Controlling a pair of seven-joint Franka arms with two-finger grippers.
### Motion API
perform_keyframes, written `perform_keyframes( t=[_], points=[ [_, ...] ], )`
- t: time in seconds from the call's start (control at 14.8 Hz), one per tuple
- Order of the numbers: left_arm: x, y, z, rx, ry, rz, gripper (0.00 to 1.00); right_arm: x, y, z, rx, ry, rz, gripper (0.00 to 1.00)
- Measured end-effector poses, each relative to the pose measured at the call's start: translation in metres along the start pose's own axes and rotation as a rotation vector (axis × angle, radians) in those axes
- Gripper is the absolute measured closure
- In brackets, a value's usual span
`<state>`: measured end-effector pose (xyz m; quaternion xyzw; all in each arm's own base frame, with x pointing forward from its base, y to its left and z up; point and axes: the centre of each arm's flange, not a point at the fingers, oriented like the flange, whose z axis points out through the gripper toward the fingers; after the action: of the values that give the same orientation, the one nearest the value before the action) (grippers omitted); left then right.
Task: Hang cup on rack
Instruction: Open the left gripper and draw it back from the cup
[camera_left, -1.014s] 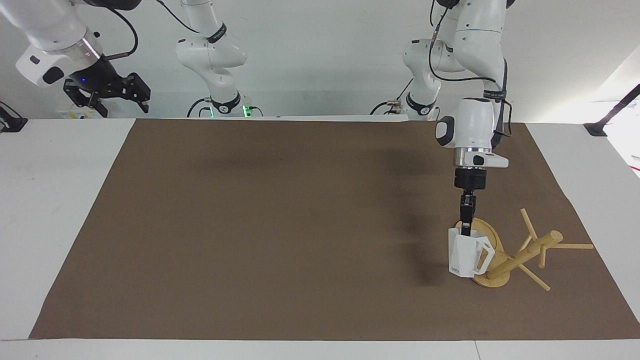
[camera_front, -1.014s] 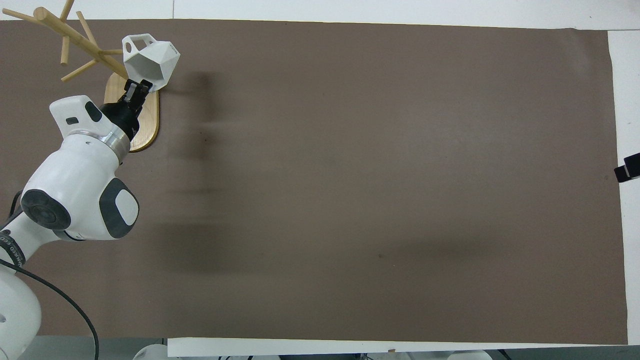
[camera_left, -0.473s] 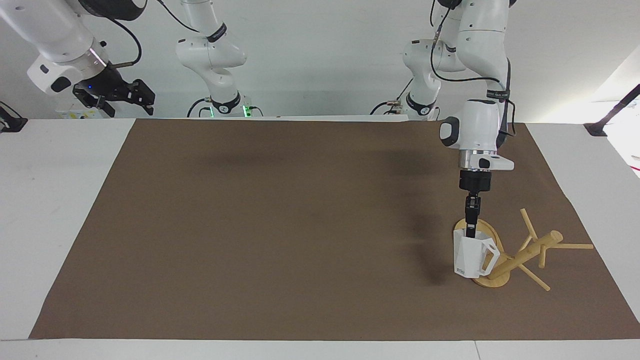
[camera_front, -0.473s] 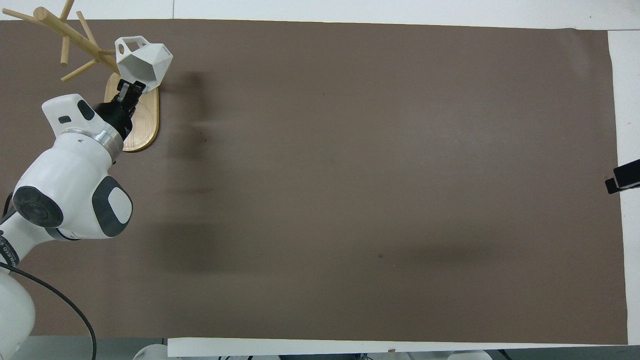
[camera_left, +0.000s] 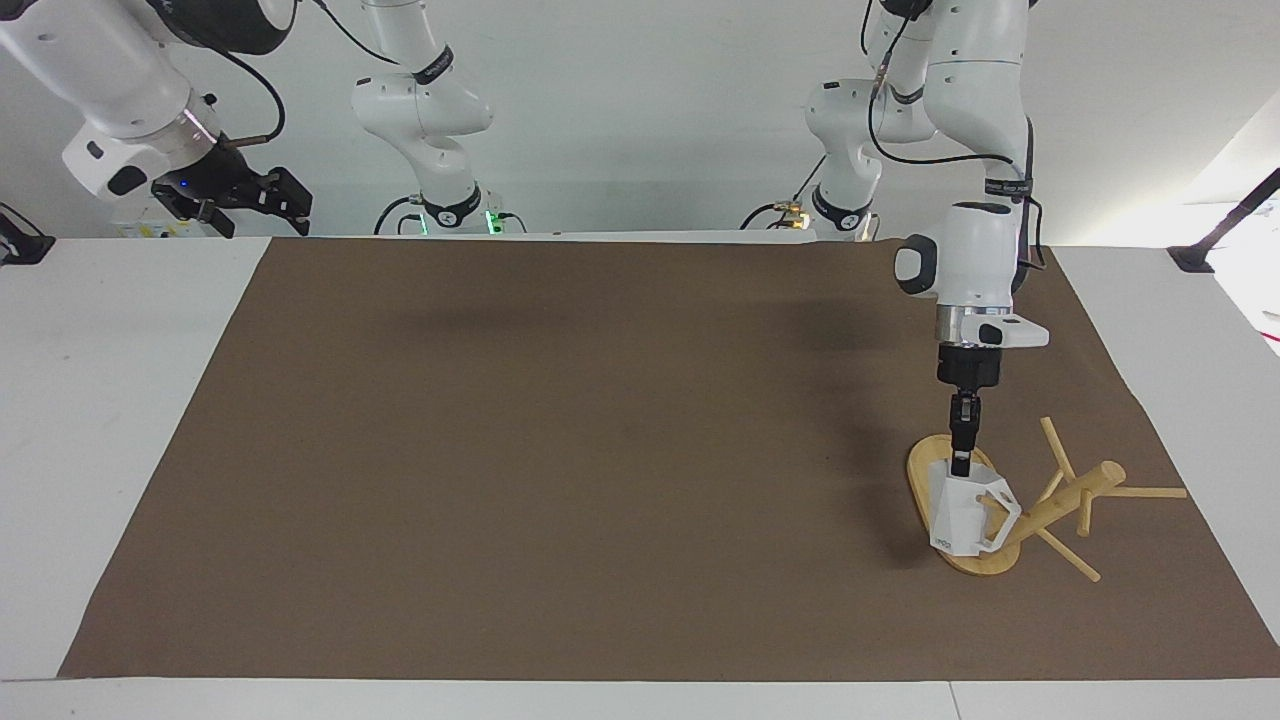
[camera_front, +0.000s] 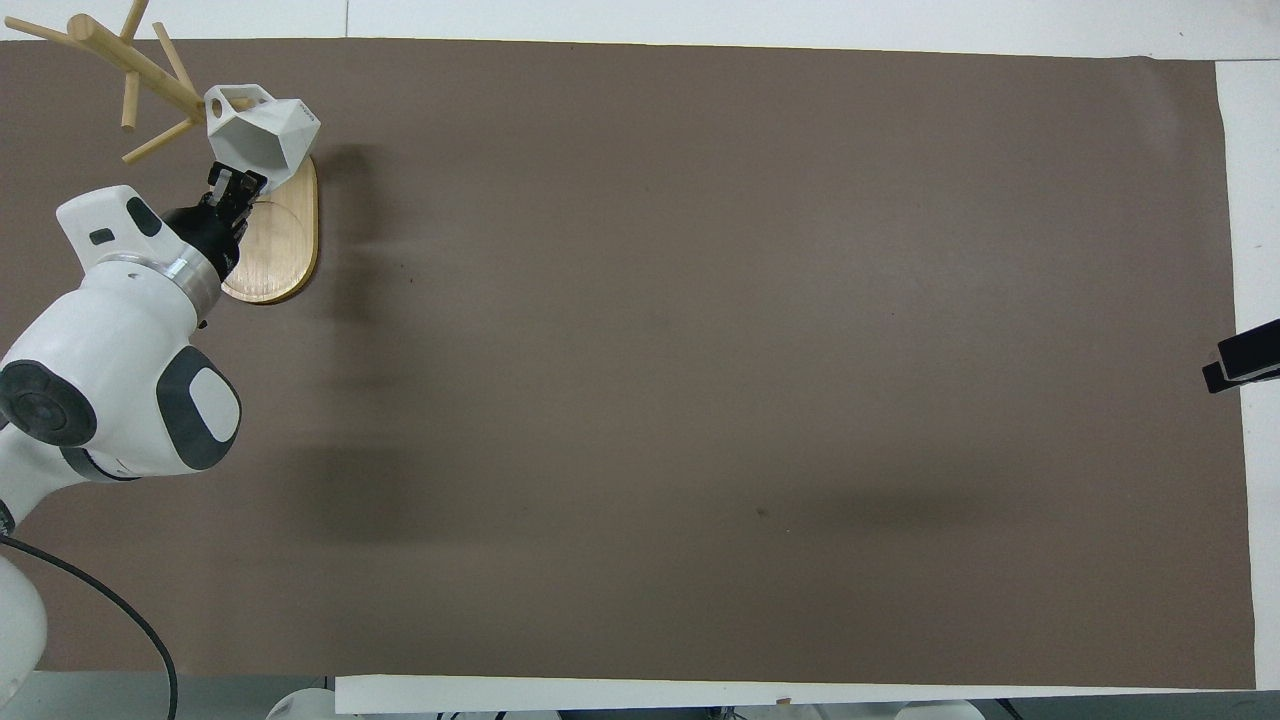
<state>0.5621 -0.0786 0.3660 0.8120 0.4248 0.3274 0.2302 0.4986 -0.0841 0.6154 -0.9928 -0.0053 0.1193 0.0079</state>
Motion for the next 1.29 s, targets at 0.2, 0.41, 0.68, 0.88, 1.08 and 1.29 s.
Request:
perform_keyframes(
  t=[0.2,0.41,0.68,0.88,1.08,1.29],
  points=[
    [0.005,-0.002,0.0,0.017,-0.005,-0.005,0.96,0.0,0.0,0.0,0.0,0.0,-0.001,0.0],
    [0.01,-0.005,0.001,0.034,-0.008,-0.013,0.87,0.0,0.0,0.0,0.0,0.0,-0.001,0.0],
    [0.013,-0.003,0.0,0.085,-0.044,-0.019,0.44,0.0,0.0,0.0,0.0,0.0,-0.001,0.0],
    [0.017,0.013,-0.025,0.185,-0.135,-0.021,0.14,0.0,0.0,0.0,0.0,0.0,-0.001,0.0],
    [0.03,0.036,-0.076,0.316,-0.254,-0.009,0.1,0.0,0.0,0.0,0.0,0.0,-0.001,0.0],
    [0.057,0.068,-0.133,0.473,-0.372,0.169,0.03,0.0,0.0,0.0,0.0,0.0,-0.001,0.0]
  ],
)
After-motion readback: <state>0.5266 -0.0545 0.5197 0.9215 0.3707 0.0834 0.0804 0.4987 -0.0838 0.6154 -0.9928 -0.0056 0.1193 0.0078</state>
